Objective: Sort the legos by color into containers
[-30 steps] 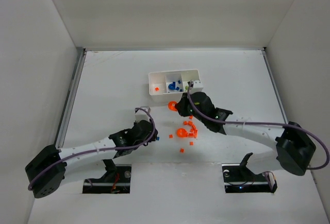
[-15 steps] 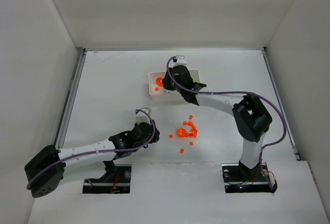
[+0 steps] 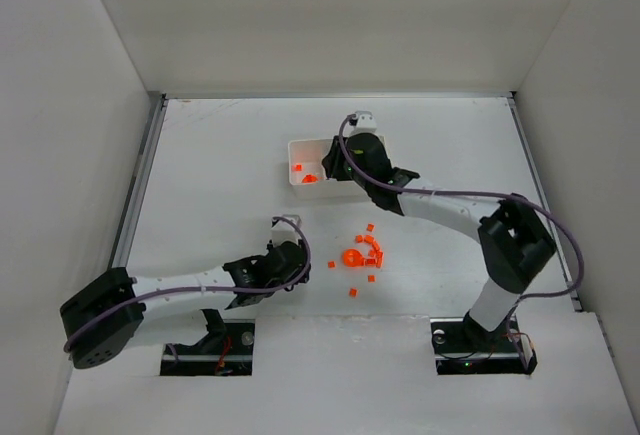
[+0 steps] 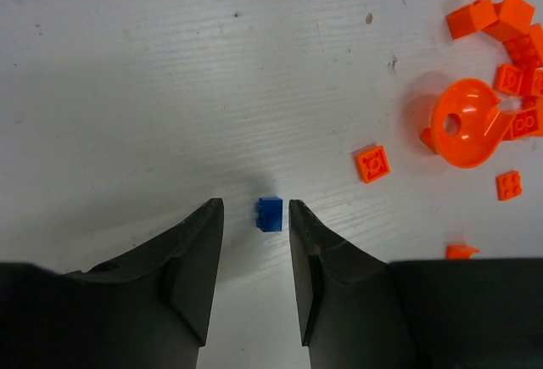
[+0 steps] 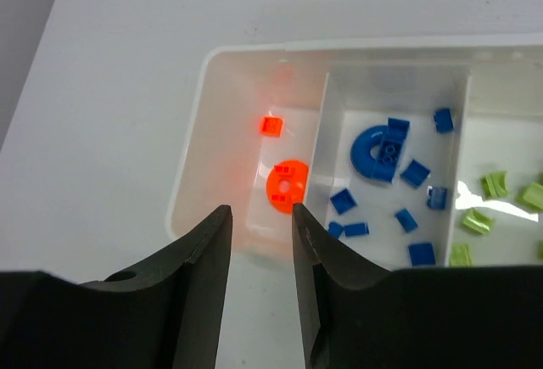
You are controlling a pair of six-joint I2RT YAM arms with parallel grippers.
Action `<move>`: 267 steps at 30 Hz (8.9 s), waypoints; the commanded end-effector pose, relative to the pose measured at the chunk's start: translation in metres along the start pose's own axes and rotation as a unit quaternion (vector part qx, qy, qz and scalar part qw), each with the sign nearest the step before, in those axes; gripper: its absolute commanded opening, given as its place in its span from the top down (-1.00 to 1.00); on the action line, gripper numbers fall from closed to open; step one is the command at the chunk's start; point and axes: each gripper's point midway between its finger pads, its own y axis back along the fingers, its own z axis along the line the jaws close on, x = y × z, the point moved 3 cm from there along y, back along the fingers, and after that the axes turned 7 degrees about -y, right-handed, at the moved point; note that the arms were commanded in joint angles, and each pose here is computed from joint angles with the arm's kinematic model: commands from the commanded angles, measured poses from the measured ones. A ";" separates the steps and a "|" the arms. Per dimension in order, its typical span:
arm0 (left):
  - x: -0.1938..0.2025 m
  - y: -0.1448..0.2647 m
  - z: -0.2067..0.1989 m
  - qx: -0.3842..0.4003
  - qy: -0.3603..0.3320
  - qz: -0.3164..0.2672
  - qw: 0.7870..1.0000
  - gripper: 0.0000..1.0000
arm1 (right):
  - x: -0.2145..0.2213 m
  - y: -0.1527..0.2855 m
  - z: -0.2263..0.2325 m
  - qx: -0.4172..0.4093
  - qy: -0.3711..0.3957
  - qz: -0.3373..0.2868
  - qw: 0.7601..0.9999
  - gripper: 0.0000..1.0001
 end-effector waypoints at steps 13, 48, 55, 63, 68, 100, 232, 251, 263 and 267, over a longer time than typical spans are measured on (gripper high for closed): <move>0.002 -0.007 -0.027 -0.042 -0.087 0.019 0.995 0.58 | 0.018 0.077 -0.035 -0.008 -0.030 -0.038 0.999 0.20; -0.264 -0.124 -0.059 -0.027 -0.005 -0.148 0.989 0.56 | 0.058 0.136 -0.097 0.006 -0.074 -0.056 0.996 0.33; -0.269 -0.103 -0.067 -0.022 -0.008 -0.167 0.986 0.34 | 0.065 0.129 -0.100 0.022 -0.062 -0.043 0.997 0.31; -0.214 -0.050 -0.063 -0.015 -0.025 -0.169 0.985 0.36 | 0.084 0.118 -0.102 0.048 -0.042 -0.007 0.998 0.26; -0.159 -0.030 -0.056 -0.005 -0.029 -0.144 0.989 0.36 | 0.110 0.111 -0.099 0.059 -0.028 0.032 0.997 0.06; -0.069 0.026 -0.048 0.110 0.018 -0.157 0.981 0.30 | 0.120 0.109 -0.062 0.236 0.052 0.080 0.967 0.05; -0.101 -0.025 -0.094 0.122 0.048 -0.065 0.989 0.24 | 0.069 0.189 -0.093 0.082 -0.072 -0.053 0.993 0.42; -0.050 -0.053 -0.101 0.146 -0.001 0.037 0.989 0.37 | 0.136 0.207 -0.097 0.104 -0.055 0.069 0.991 0.00; -0.039 -0.059 -0.101 0.154 -0.016 0.053 0.987 0.67 | 0.169 0.204 -0.084 0.090 -0.057 0.128 0.986 0.11; -0.036 -0.061 -0.096 0.151 -0.019 0.053 0.987 0.77 | 0.176 0.208 -0.078 0.085 -0.039 0.140 0.986 0.11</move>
